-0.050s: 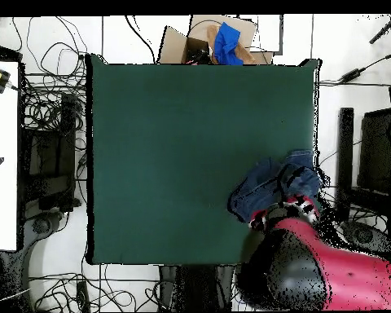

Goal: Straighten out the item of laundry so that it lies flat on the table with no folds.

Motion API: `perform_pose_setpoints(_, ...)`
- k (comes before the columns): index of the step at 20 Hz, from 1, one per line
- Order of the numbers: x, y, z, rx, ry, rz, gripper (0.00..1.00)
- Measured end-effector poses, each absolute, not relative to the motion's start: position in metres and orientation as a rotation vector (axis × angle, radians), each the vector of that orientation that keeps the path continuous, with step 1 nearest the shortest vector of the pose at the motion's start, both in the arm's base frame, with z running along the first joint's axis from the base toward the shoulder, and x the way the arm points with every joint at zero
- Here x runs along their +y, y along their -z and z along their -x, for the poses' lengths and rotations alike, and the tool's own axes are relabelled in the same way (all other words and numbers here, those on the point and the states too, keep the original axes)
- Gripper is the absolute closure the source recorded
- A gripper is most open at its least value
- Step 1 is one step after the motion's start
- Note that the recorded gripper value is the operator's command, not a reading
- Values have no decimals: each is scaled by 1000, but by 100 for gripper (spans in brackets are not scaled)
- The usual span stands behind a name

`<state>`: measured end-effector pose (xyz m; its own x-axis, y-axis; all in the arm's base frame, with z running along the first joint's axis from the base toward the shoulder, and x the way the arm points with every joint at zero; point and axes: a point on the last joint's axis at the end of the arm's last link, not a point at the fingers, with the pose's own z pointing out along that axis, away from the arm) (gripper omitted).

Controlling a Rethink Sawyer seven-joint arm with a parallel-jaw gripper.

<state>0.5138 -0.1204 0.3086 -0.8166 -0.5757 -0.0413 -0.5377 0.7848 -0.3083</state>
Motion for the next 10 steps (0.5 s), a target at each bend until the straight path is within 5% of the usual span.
perform_pose_setpoints(10, 15, -282, -486, 2866, 481, 626, 100)
